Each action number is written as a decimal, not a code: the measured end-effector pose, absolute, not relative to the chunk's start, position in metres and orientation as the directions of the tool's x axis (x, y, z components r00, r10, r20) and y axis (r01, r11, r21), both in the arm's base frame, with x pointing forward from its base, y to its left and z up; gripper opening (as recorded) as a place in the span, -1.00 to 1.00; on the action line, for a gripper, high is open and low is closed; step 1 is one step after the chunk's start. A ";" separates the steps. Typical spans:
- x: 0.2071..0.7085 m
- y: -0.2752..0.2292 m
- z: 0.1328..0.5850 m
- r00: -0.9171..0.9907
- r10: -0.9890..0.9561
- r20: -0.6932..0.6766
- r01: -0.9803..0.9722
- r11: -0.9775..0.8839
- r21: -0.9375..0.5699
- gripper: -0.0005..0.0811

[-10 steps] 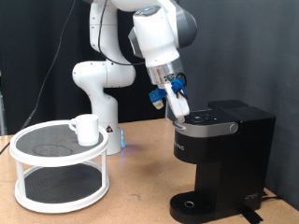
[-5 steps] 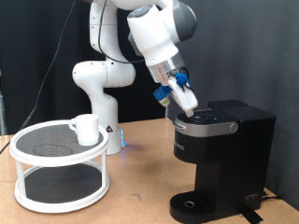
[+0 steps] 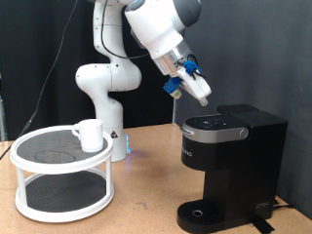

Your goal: Make a cup of coffee with the keurig machine

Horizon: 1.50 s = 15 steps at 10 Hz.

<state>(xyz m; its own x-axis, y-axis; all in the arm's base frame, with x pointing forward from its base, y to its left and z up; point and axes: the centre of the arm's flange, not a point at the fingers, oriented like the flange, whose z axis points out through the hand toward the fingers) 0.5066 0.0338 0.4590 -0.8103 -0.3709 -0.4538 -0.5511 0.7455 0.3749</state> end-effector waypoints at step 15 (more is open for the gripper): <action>0.382 0.009 0.465 -0.868 -0.263 -0.421 -0.424 0.833 0.355 -0.99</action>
